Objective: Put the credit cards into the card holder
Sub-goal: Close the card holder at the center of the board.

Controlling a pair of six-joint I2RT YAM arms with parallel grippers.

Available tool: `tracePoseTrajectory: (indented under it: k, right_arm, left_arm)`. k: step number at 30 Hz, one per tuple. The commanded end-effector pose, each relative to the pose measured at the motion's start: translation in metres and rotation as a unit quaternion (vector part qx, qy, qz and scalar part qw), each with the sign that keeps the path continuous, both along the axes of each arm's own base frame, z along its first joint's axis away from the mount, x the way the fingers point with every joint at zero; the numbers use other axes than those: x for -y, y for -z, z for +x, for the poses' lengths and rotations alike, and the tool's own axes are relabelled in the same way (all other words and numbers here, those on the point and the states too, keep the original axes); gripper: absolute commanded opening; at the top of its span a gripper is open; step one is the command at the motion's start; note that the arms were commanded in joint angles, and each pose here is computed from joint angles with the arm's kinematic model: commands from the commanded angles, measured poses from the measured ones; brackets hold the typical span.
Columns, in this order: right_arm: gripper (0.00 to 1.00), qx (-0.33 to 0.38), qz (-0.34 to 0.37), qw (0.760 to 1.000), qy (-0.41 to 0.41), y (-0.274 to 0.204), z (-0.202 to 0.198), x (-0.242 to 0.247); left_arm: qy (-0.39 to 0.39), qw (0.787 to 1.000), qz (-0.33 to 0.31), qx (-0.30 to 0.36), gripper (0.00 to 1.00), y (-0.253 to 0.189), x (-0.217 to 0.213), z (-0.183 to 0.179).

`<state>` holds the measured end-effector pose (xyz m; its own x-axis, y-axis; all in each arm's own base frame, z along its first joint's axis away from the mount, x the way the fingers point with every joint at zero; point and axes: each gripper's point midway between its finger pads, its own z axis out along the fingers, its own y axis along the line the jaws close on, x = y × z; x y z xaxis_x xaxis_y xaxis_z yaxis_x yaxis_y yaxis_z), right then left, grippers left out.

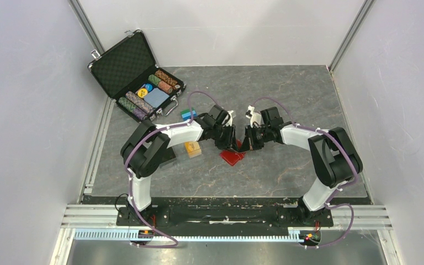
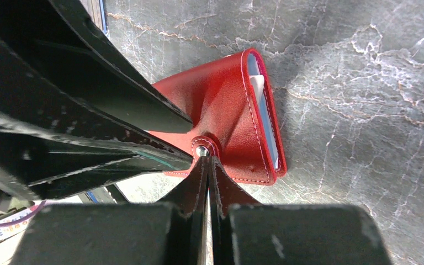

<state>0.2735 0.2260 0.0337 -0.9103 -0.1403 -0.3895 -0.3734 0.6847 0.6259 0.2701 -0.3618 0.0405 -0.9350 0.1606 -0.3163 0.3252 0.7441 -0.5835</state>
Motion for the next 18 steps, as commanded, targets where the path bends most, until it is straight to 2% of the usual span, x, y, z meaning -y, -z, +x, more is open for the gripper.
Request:
tracePoseTrajectory:
  k: [1, 6, 8, 13, 18]
  right_arm:
    - [0.00, 0.033, 0.008, 0.999, 0.000, -0.012, 0.015, -0.005]
    - [0.00, 0.034, 0.009, 0.999, 0.001, -0.012, 0.016, -0.005]
    - [0.00, 0.036, 0.009, 0.999, 0.001, -0.013, 0.017, -0.005]
    - [0.00, 0.038, 0.010, 0.999, 0.002, -0.015, 0.019, -0.006]
    - [0.00, 0.037, 0.009, 0.999, 0.001, -0.014, 0.017, -0.006]
  left_arm:
    - [-0.003, 0.999, -0.026, -0.025, 0.33, -0.004, 0.015, 0.001]
    - [0.002, 0.999, -0.026, -0.025, 0.17, -0.003, 0.017, 0.001]
    - [0.003, 0.999, -0.029, -0.025, 0.15, -0.006, 0.018, 0.001]
    - [0.009, 0.999, -0.037, -0.022, 0.14, -0.010, 0.020, 0.000]
    - [0.017, 0.998, -0.064, -0.023, 0.22, -0.017, 0.028, 0.000]
